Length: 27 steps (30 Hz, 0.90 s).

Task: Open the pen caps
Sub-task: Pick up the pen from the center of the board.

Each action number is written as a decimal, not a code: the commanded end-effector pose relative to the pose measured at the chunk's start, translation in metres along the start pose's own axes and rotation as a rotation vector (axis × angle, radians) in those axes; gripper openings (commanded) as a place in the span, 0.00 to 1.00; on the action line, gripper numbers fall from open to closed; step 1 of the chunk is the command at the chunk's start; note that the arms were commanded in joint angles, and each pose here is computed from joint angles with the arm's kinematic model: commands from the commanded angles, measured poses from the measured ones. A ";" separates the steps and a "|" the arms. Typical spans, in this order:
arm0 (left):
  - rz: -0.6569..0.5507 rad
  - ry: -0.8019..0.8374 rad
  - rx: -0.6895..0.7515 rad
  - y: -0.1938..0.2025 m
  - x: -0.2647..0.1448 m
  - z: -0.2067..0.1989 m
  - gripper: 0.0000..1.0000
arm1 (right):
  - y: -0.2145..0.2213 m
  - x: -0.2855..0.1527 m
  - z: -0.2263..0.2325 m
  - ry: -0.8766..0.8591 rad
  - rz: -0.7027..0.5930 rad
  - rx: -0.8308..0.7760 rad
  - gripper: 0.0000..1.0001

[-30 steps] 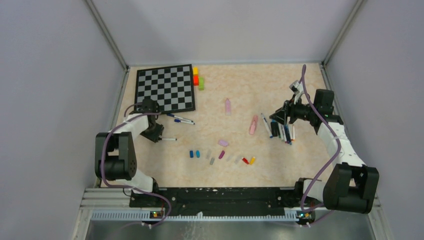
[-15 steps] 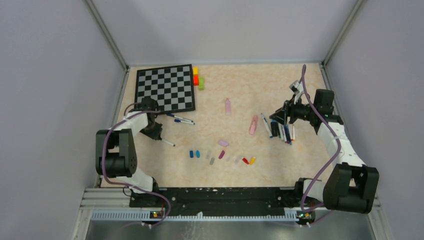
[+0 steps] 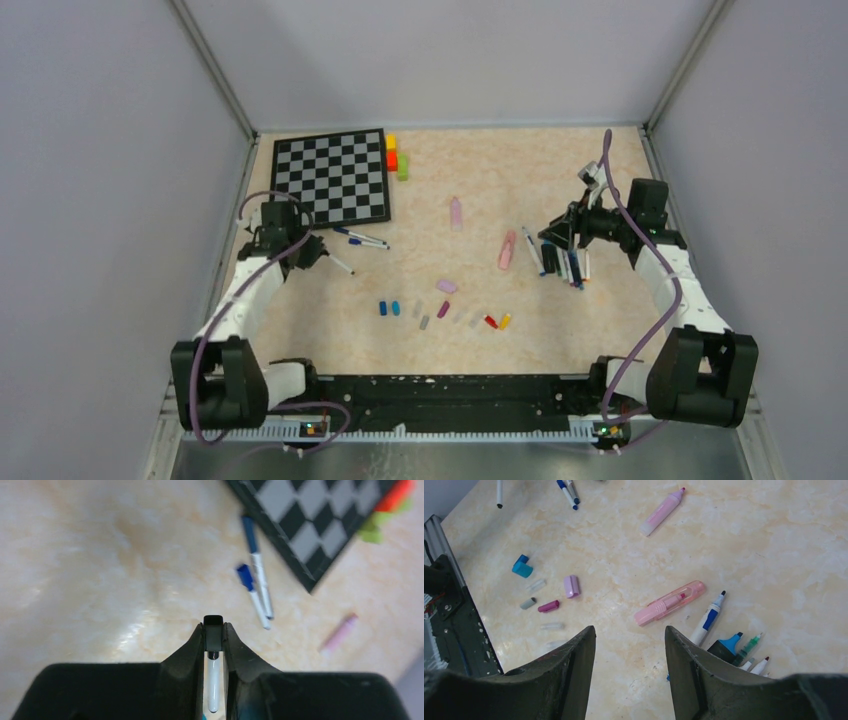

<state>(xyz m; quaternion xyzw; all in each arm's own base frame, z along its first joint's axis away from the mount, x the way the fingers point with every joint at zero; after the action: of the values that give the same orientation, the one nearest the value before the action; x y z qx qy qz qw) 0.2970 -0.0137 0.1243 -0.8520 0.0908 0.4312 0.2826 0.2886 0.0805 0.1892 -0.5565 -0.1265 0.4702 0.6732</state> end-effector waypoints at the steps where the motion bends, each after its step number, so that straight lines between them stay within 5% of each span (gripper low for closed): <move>1: -0.008 0.439 0.111 0.005 -0.036 -0.049 0.00 | -0.009 -0.002 0.010 -0.077 -0.038 -0.058 0.52; 10: -0.080 1.325 0.307 0.053 -0.141 -0.107 0.00 | 0.000 0.009 0.051 -0.321 -0.062 -0.035 0.61; 16: -0.096 1.549 0.476 0.113 -0.178 -0.143 0.00 | 0.005 0.017 0.076 -0.474 -0.069 0.002 0.64; 27: -0.103 1.722 0.477 0.183 -0.194 -0.181 0.00 | 0.015 0.032 0.101 -0.582 -0.023 0.044 0.64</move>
<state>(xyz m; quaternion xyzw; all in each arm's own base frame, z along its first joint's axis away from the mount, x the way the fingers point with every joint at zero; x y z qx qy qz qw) 0.2275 -0.2707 0.2374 -0.8108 0.3943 -0.3016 0.3103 0.2314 0.1576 0.1964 -0.3911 -0.2832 0.5957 0.6418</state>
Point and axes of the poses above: each gripper's point midway between its finger pads, its own x axis out along the fingers, its own z axis along the line the jaws close on, y = z × x, the point moved 3 cm from there along -x, back along the fingers, and after that the axes turned 2 degrees about x, right-handed, at the moved point
